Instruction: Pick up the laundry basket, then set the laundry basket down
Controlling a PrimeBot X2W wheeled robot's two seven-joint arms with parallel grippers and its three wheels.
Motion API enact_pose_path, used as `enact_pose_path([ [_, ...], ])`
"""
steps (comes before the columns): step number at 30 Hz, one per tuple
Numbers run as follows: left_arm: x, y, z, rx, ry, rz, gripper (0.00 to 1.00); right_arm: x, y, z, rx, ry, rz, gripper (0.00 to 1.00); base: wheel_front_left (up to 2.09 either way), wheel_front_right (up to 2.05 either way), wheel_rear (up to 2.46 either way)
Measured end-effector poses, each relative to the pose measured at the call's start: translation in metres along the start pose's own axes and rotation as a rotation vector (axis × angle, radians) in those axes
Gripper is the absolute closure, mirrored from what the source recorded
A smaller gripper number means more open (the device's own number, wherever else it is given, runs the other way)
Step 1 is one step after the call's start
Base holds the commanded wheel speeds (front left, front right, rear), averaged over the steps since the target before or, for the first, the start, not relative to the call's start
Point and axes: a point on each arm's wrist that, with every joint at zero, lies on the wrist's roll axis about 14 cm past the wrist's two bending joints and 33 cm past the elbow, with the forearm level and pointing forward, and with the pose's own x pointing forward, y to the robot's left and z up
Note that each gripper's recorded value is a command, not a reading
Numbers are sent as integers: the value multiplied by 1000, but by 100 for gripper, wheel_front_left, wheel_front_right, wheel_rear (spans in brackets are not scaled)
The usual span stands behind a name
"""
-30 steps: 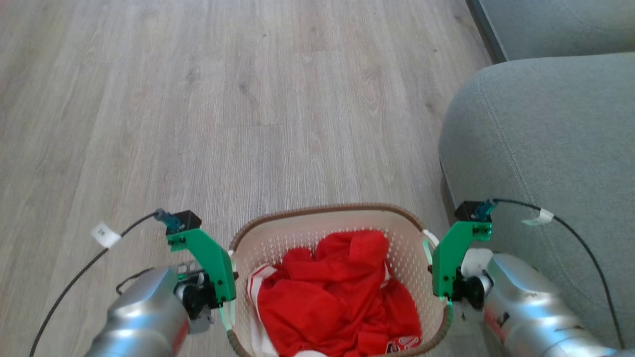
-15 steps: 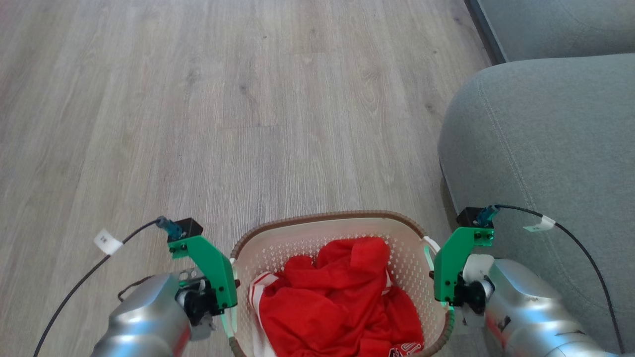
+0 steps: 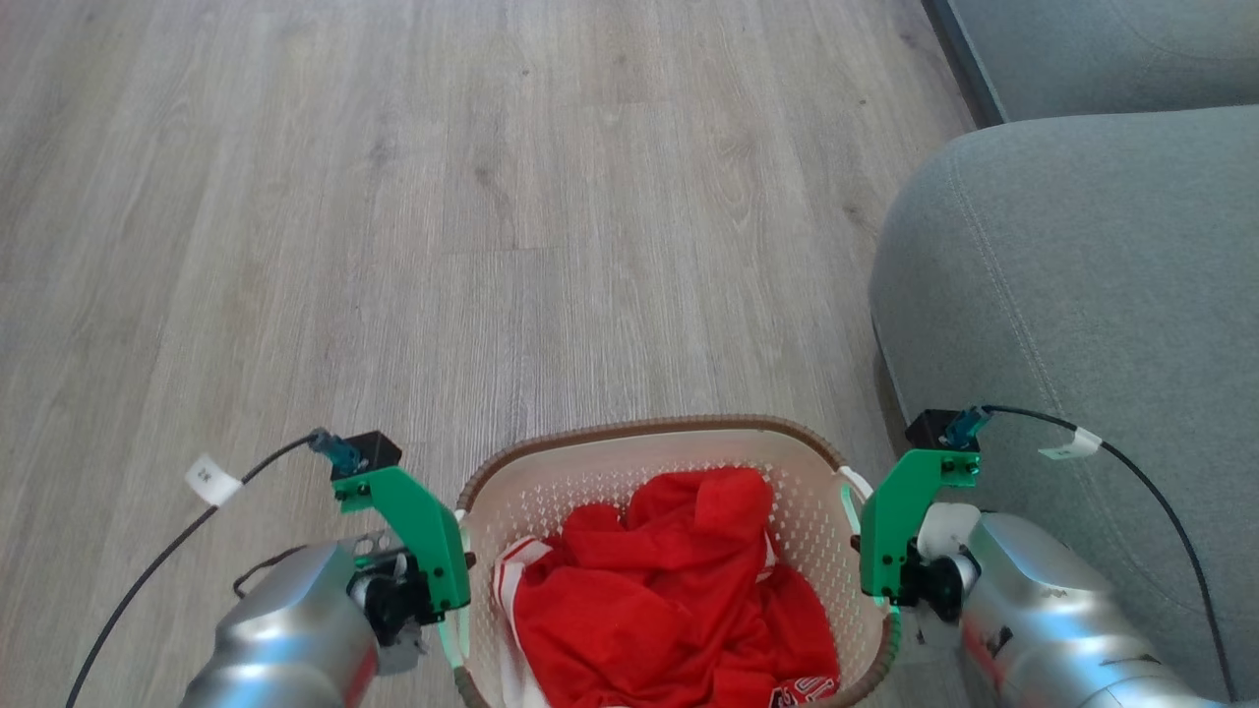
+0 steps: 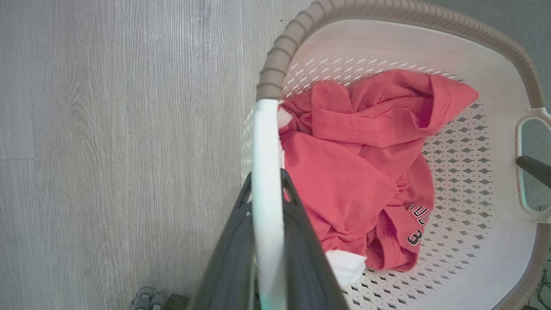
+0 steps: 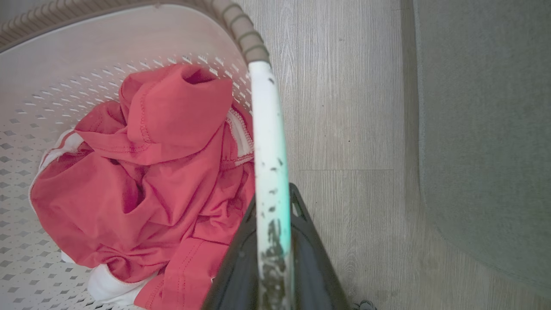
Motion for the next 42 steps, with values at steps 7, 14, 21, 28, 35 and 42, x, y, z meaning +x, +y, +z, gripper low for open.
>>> enact_pose_path([
  [7, 0, 1, 1, -2, -9, 1, 100, 1, 1, 1, -5, -4, 0, 100, 0, 0, 0],
  [14, 4, 2, 5, -1, -39, 2, 100, 4, 0, 4, -9, -35, -2, 100, 0, 0, 0],
  [21, 13, 3, 14, 14, -80, 2, 100, 13, -3, 11, -16, -81, -9, 100, 0, 0, 0],
  [28, 31, 4, 36, 48, -134, 1, 100, 31, -10, 31, -36, -140, -19, 100, 0, 0, 0],
  [35, 57, 11, 50, 51, -162, 1, 100, 59, -20, 41, -38, -158, -28, 100, 0, 0, 0],
  [42, 89, 19, 62, 60, -179, -3, 100, 92, -33, 44, -36, -157, -41, 100, 0, 0, 0],
])
